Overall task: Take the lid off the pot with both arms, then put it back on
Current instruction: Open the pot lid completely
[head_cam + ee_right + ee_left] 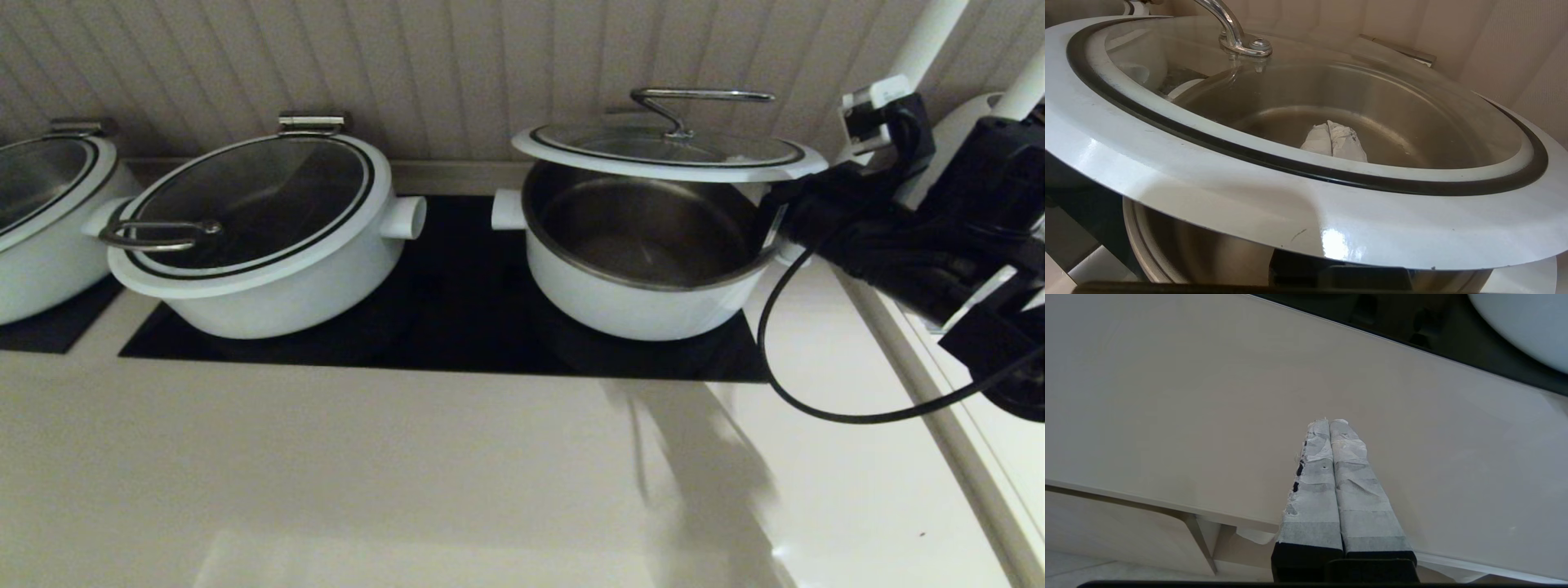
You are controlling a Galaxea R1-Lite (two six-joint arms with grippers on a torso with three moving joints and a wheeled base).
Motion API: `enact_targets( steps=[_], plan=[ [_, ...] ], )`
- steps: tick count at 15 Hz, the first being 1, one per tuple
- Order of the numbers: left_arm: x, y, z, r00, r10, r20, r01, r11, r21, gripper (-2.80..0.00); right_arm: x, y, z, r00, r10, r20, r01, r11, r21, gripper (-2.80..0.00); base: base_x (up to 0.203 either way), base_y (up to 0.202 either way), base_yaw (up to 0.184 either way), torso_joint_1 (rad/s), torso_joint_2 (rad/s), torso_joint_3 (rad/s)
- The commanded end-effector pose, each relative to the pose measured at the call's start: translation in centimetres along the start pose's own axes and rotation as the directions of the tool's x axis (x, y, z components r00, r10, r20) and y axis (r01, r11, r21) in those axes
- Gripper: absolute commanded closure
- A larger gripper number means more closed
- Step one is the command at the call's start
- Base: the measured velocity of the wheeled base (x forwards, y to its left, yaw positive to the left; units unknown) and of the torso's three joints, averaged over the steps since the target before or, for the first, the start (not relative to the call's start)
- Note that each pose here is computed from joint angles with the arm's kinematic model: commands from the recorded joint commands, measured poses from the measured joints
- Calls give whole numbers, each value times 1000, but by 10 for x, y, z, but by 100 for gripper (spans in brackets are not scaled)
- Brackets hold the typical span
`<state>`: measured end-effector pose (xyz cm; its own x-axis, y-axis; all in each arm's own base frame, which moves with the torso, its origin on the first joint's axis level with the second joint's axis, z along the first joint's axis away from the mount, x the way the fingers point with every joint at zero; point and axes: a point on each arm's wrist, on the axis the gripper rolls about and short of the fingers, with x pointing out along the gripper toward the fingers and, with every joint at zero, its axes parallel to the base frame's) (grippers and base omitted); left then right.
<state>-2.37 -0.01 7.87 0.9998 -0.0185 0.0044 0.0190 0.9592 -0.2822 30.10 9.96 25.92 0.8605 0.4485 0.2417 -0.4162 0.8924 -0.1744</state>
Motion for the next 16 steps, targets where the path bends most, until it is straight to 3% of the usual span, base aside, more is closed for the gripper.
enact_targets(
  steps=[1,6,8,12,16],
  plan=[
    [0,0,0,1000,-2,1,2,1000,-9,0,0,0,2,1000,-1,11,1,1000,-3,0,0,0,0,0,0,0],
    [0,0,-1,1000,-1,0,1,997,-75,0,0,-1,5,999,-4,32,4,1000,-7,0,0,0,0,0,0,0],
    [0,0,-1,1000,-3,-2,3,998,-61,0,0,-1,5,999,-6,32,6,1000,-7,0,0,0,0,0,0,0],
    [0,-1,1,1000,-25,14,24,997,69,0,1,-1,6,999,-7,40,7,1000,-8,0,0,0,0,0,0,0],
    [0,-2,3,999,-43,20,38,977,209,0,1,-2,7,999,-7,43,8,1000,-9,0,0,0,0,0,0,0]
  ],
)
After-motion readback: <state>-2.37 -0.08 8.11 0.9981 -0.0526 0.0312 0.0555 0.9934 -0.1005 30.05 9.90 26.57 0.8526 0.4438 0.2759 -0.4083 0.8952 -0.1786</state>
